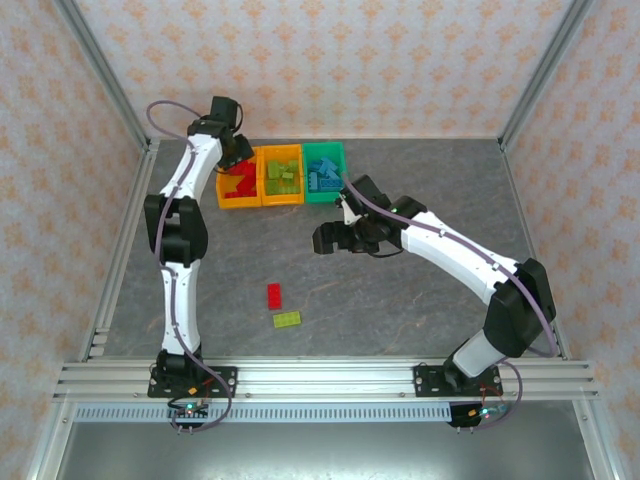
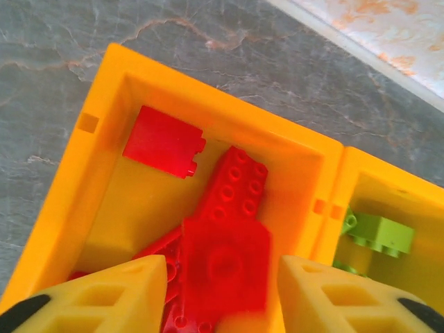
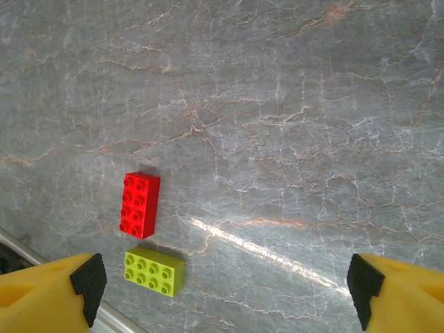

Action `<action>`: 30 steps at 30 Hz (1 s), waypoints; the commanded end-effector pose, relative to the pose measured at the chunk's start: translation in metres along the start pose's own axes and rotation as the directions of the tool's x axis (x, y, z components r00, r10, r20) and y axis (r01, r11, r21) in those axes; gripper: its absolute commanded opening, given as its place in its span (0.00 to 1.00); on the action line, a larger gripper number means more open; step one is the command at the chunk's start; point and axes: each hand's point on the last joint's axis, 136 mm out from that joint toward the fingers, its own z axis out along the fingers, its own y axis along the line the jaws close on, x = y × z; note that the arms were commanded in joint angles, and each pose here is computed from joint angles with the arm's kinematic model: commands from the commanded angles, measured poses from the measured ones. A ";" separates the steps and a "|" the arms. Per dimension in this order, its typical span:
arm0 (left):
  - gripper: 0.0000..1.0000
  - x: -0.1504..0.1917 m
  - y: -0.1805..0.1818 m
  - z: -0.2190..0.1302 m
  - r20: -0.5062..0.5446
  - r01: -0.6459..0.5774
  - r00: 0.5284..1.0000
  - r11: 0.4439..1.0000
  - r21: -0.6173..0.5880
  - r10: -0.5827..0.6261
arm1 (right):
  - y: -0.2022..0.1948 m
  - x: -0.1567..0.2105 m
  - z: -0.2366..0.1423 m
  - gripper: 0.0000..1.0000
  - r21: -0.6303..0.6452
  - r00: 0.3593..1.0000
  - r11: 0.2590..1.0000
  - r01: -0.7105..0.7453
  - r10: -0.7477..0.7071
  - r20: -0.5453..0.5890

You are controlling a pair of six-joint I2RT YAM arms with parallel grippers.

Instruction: Sort the legos into containers by color

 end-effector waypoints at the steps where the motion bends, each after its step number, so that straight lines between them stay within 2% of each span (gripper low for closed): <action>1: 0.49 -0.011 0.001 -0.037 0.013 -0.003 1.000 1.000 -0.008 0.003 | -0.004 -0.011 -0.010 0.92 0.028 0.998 1.000 -0.007 0.005 0.063; 4: 0.49 -0.003 0.003 -0.053 0.001 -0.010 1.000 1.000 0.002 0.010 | -0.003 -0.013 -0.007 0.92 0.028 0.998 1.000 -0.003 0.001 0.055; 8: 0.46 0.033 0.008 -0.086 -0.042 -0.045 0.998 0.999 0.014 0.046 | -0.006 -0.014 -0.003 0.92 0.044 0.999 0.999 -0.006 0.004 0.054; 12: 0.46 0.093 0.011 -0.133 -0.075 -0.127 0.988 0.990 0.065 0.131 | -0.024 -0.008 -0.003 0.93 0.114 0.997 0.993 -0.026 0.018 0.074; 17: 0.46 0.191 0.025 -0.163 -0.173 -0.250 0.948 0.962 0.105 0.265 | -0.048 0.006 -0.006 0.94 0.184 0.994 0.982 -0.051 0.031 0.105; 23: 0.51 0.290 0.032 -0.159 -0.284 -0.273 0.905 0.944 0.184 0.317 | -0.057 0.020 0.000 0.94 0.195 0.994 0.977 -0.086 0.072 0.079; 25: 0.63 0.319 0.030 -0.150 -0.337 -0.305 0.867 0.926 0.224 0.367 | -0.057 0.022 0.002 0.94 0.192 0.994 0.977 -0.095 0.082 0.073; 27: 0.72 0.350 0.031 -0.137 -0.423 -0.346 0.797 0.900 0.266 0.431 | -0.058 0.023 0.003 0.94 0.193 0.994 0.976 -0.100 0.088 0.067; 30: 0.75 0.369 0.042 -0.119 -0.482 -0.407 0.744 0.886 0.222 0.462 | -0.059 0.026 0.003 0.94 0.198 0.995 0.975 -0.097 0.088 0.053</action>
